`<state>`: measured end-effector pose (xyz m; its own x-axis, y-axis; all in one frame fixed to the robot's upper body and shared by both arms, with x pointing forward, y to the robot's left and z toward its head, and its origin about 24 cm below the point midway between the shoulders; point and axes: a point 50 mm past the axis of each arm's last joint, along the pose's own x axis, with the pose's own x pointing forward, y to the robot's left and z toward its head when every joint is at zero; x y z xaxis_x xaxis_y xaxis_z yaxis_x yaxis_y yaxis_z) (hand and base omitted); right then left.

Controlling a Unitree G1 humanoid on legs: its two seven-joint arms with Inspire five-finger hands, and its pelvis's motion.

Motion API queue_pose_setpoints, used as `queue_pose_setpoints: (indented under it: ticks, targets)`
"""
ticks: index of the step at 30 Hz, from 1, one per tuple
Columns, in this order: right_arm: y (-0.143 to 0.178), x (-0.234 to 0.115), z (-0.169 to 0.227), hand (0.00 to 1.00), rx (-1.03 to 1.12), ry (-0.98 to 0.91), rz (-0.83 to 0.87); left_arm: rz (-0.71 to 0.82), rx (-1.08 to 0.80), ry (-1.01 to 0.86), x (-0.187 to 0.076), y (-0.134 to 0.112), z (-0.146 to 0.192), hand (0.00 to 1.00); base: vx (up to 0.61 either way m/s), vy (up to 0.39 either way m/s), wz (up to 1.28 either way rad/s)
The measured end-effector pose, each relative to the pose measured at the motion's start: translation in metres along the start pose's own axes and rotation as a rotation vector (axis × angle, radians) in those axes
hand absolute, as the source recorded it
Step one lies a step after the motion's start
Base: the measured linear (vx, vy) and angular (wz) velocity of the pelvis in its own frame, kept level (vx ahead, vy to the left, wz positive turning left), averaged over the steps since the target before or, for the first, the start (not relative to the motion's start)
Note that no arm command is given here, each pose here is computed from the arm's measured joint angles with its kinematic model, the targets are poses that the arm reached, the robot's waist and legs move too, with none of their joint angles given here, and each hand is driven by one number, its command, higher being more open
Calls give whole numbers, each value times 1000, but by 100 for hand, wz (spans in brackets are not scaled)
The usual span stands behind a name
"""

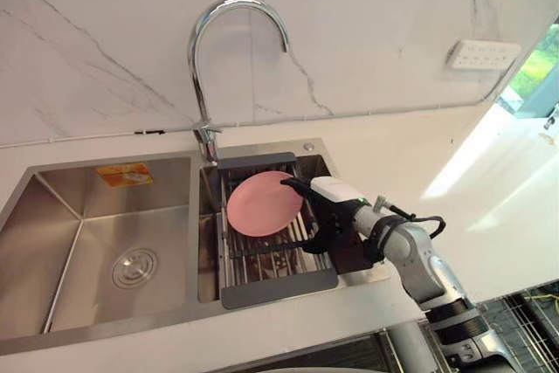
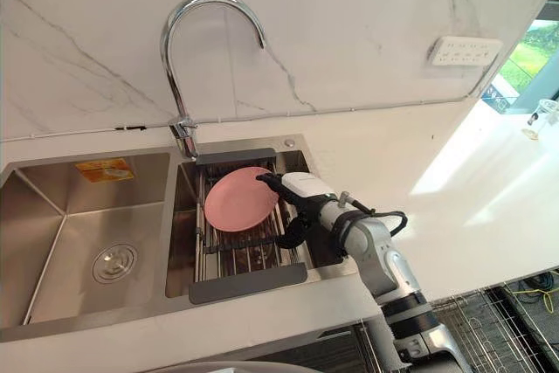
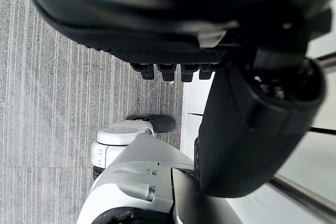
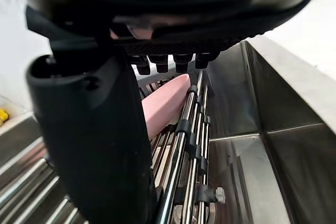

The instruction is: Walk over to the sink, pick up the cup, carry it to the dishwasher, place the cup inside the dishwasher, then close the dishwasher door

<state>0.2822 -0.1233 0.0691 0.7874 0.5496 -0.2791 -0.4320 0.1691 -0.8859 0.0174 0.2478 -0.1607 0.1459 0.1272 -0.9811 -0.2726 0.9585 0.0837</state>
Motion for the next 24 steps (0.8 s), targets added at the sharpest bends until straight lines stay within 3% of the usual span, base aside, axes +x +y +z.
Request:
queue_pose_setpoints:
  ticks: [24]
  targets:
    - [9, 26, 0, 100, -194, 14, -156, -30, -12, -23, 2, -13, 4, 100, -18, -7, 2]
